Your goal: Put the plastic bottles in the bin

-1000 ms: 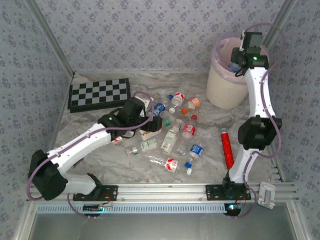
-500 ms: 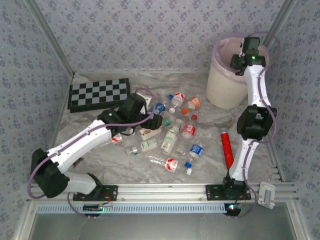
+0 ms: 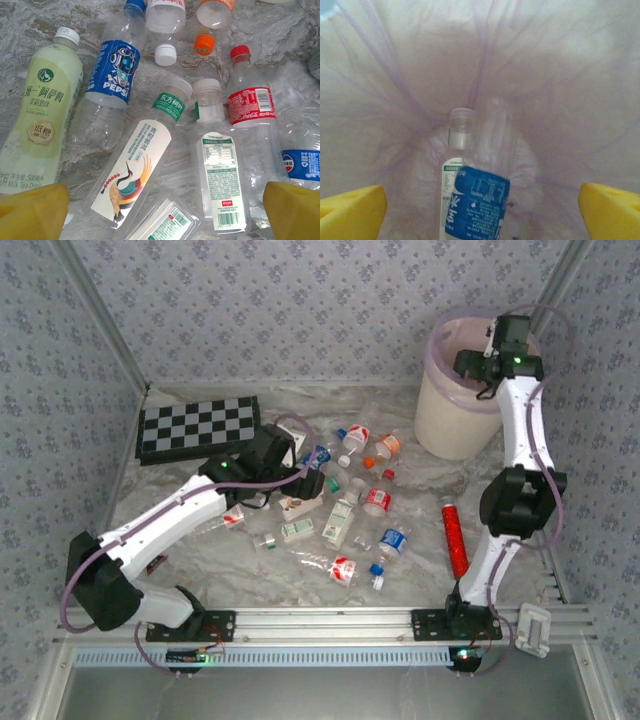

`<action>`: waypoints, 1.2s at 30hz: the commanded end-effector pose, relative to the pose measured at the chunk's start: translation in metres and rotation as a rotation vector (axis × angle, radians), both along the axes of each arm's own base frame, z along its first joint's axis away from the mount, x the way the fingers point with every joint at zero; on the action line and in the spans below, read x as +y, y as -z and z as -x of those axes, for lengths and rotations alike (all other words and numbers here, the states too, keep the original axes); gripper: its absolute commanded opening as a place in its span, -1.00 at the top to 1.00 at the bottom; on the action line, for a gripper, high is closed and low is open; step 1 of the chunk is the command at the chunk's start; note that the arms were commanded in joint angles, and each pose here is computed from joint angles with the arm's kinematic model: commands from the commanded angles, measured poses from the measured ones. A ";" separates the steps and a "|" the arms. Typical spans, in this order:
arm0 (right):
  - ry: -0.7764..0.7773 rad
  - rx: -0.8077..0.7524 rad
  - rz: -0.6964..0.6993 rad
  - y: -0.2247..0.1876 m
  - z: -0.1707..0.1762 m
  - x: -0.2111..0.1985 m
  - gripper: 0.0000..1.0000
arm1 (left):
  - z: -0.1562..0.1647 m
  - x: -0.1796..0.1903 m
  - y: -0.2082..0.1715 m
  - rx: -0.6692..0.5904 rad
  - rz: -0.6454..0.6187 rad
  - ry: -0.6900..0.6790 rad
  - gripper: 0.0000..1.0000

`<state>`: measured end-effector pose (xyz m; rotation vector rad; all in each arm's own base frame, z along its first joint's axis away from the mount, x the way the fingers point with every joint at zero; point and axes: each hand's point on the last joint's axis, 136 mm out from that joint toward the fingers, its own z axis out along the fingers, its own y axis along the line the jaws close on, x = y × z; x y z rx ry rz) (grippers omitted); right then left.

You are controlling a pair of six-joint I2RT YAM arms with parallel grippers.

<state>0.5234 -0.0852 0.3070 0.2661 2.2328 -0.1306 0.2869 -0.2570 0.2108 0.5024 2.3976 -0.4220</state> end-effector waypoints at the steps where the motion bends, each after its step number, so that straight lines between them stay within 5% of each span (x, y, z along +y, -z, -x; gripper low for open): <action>1: 0.018 -0.105 0.009 -0.054 0.034 0.001 -1.00 | -0.013 0.010 -0.003 -0.023 -0.056 -0.024 -0.98; 10: -0.051 -0.145 -0.052 -0.065 0.084 0.048 -1.00 | -0.039 0.037 0.024 -0.005 -0.151 -0.087 -0.98; 19: -0.500 -0.280 -0.580 -0.066 0.151 0.160 -1.00 | -0.072 0.078 0.081 0.117 -0.220 -0.113 -0.86; 36: -0.455 -0.052 -0.649 0.006 0.187 0.165 -0.99 | -0.082 0.091 0.167 0.320 -0.333 -0.063 -0.72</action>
